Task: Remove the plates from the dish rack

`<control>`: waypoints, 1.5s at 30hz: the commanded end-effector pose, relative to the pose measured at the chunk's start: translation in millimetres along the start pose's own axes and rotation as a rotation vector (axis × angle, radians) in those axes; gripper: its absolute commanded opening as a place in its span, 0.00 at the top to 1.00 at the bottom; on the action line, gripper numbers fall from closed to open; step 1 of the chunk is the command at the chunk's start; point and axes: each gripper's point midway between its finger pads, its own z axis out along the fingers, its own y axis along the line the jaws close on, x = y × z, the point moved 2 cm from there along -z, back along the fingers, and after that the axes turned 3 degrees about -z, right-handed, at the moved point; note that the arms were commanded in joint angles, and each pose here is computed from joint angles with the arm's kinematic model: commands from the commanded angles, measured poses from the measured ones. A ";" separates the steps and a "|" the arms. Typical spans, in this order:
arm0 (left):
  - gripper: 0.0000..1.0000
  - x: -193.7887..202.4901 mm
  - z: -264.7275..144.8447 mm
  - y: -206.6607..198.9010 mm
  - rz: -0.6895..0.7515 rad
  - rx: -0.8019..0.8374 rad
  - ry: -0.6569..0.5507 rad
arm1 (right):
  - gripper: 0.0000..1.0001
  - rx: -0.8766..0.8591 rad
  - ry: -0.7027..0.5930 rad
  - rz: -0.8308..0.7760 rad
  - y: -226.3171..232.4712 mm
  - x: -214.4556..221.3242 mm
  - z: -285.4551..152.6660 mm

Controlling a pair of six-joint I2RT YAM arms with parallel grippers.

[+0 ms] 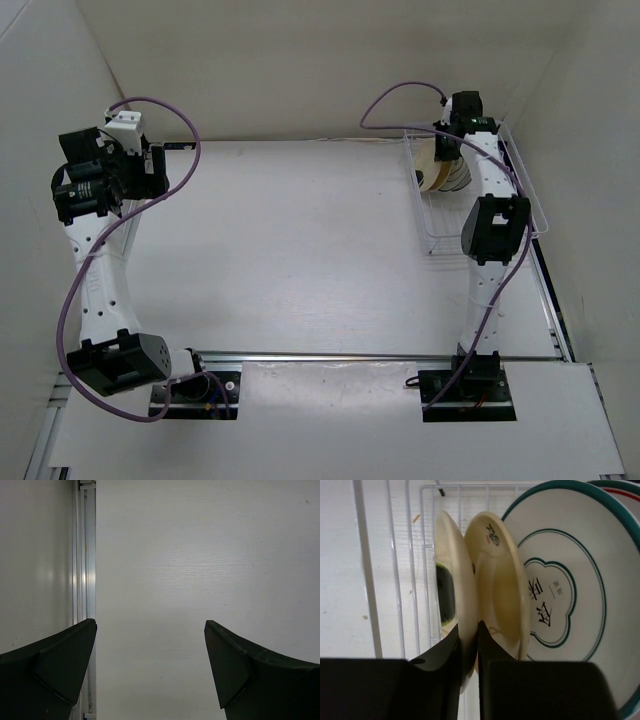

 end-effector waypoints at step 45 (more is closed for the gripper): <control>0.00 13.8 21.1 -118.9 -0.496 0.852 0.120 | 1.00 -1.154 -0.013 -0.043 253.7 14.8 -255.4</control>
